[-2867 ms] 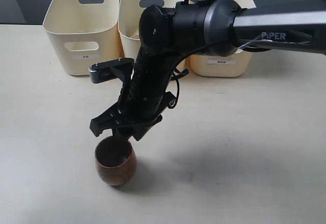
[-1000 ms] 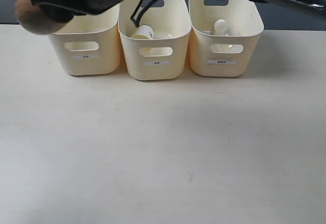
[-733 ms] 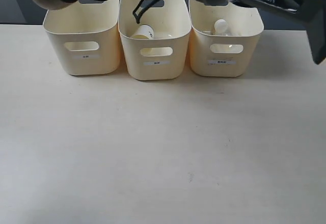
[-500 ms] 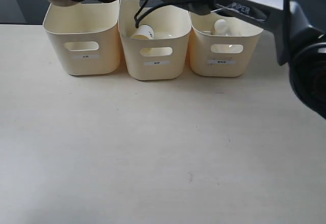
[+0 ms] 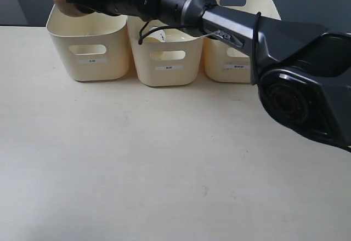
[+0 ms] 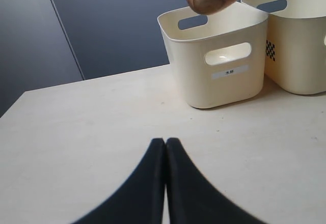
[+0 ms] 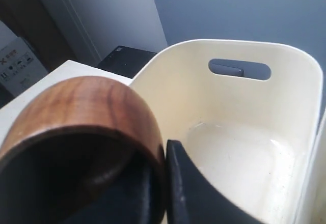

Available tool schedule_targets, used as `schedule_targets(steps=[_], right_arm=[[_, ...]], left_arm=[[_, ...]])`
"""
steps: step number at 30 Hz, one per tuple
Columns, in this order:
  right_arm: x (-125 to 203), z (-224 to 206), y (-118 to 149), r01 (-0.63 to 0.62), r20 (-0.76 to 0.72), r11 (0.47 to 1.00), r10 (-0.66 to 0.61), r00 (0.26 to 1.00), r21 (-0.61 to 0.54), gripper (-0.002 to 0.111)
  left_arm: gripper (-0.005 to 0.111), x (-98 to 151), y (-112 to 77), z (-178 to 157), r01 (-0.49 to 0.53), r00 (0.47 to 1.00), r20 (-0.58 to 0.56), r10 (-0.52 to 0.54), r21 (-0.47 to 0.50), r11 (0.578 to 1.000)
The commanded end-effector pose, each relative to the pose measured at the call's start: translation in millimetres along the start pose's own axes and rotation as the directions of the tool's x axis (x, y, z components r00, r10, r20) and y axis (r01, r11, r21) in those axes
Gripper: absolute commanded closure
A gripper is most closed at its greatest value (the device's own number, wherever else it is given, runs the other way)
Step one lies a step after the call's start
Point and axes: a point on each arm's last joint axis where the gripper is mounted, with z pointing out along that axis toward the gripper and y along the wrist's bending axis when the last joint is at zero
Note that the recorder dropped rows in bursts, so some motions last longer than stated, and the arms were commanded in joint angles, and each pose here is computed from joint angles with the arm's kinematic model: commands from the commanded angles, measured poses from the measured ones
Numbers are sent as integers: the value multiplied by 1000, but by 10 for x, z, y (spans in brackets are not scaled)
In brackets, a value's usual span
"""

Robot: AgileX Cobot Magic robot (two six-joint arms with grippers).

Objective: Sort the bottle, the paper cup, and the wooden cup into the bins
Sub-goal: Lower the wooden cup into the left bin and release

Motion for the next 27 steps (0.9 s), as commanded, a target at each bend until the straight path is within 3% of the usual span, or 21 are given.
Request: schedule_targets(steps=[1,7,10,16,20,27], right_arm=[[-75,-17,-29,-1,31,1000,1,1000,3,98],[-57,-16,-29,-1,12,1000,1,1000,3,59],[-53,-16,-29,-3,8,1000,3,1000,3,54],[-78,-68,6,-29,-40,1000,28,999,-8,54],[-260,-263,111,-35,-101,999,31,994,-30,61],[-602,-813,242,155,-289,988,-150,946,-6,95]], left_arm=[[107,1,-3,-3,6,1000,5,-6,4,1000],[107,1,-3,-3,6,1000,5,-6,4,1000],[107,1,-3,-3,6,1000,5,-6,4,1000],[107,1,-3,-3,6,1000,5,-6,4,1000],[107,1,-3,-3,6,1000,5,-6,4,1000],[107,1,-3,-3,6,1000,5,-6,4,1000]])
